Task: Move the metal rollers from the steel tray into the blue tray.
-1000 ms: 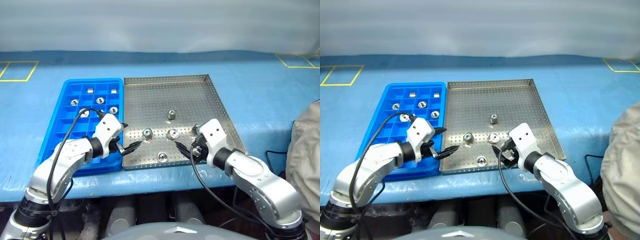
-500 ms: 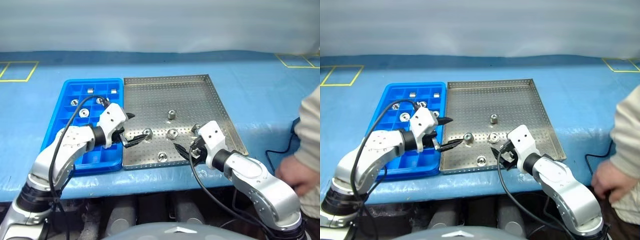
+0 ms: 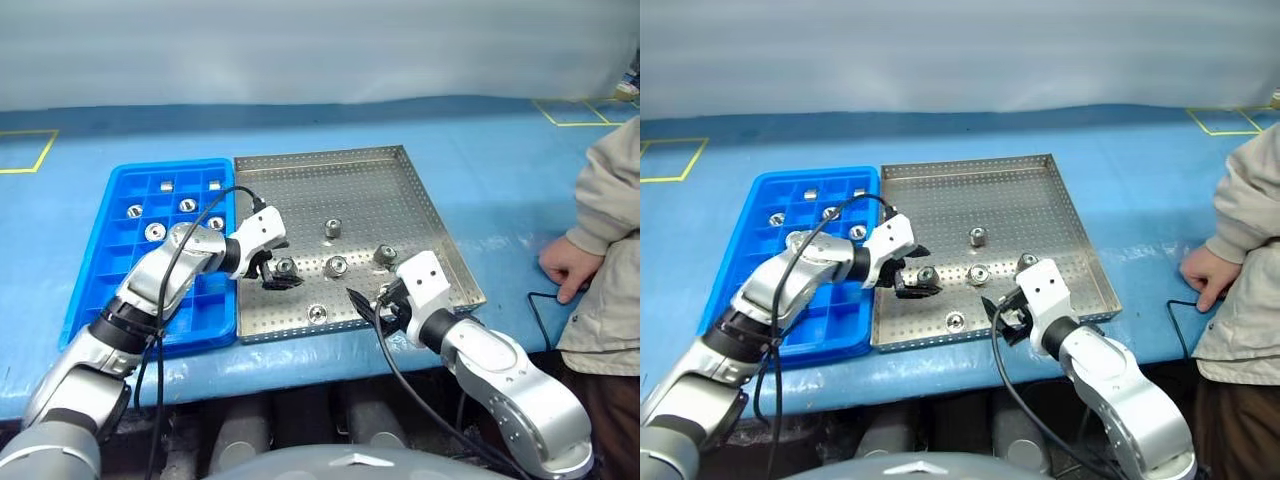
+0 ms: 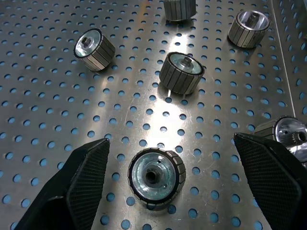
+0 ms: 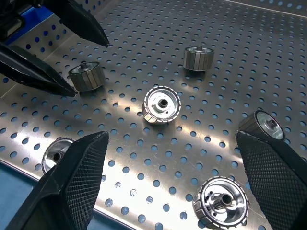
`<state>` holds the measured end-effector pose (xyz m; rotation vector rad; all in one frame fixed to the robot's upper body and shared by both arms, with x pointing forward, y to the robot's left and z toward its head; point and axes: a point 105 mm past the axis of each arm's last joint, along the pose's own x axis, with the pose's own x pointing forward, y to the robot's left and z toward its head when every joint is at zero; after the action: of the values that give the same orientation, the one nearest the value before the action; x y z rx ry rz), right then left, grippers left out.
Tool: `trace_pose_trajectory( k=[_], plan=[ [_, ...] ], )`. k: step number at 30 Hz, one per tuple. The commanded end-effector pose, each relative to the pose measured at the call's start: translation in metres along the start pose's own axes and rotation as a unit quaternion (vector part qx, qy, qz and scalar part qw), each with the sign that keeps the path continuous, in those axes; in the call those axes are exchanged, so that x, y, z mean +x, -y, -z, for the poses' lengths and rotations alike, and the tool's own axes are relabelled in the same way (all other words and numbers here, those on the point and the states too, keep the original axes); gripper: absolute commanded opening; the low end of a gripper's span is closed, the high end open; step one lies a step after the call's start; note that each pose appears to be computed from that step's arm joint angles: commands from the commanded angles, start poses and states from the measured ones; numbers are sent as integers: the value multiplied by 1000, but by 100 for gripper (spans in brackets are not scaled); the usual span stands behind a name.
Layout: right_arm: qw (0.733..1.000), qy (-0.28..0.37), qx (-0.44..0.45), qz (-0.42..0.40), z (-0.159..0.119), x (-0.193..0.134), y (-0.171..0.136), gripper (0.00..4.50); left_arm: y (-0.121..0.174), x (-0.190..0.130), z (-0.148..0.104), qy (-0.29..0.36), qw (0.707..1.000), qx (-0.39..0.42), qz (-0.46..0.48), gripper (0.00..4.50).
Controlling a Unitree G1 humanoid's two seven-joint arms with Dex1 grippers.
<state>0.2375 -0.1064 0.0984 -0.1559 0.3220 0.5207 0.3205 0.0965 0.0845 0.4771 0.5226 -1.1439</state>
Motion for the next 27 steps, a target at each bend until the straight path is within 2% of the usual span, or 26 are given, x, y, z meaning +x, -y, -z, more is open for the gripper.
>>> trace_pose_trajectory(
  k=[1,4,6,14,19,21,24,26,27],
  plan=[
    [999,37,-9,12,-15,-6,-1,447,-7,1,-2,-10,1000,19,-5,450],
    [999,37,-8,14,-14,-7,-1,447,-7,4,5,-28,999,20,-1,450],
    [999,38,-8,17,-14,-7,0,450,-7,4,9,-43,999,28,4,413],
    [999,37,-11,14,-15,-6,0,450,-12,1,5,-37,998,42,-21,168],
    [999,38,-19,2,-18,-4,0,450,-27,-12,-3,10,994,-4,-110,168],
    [999,40,-22,-6,-20,0,-2,450,-43,-28,-5,51,975,-55,-207,168],
    [998,48,-24,-17,-26,7,-4,450,-61,-58,-1,103,923,-125,-349,168],
    [997,51,-23,-46,-30,14,-13,450,-65,-81,6,123,881,-156,-429,168],
    [996,53,-30,-67,-32,19,-20,450,-68,-99,13,130,847,-169,-486,168]
  ],
)
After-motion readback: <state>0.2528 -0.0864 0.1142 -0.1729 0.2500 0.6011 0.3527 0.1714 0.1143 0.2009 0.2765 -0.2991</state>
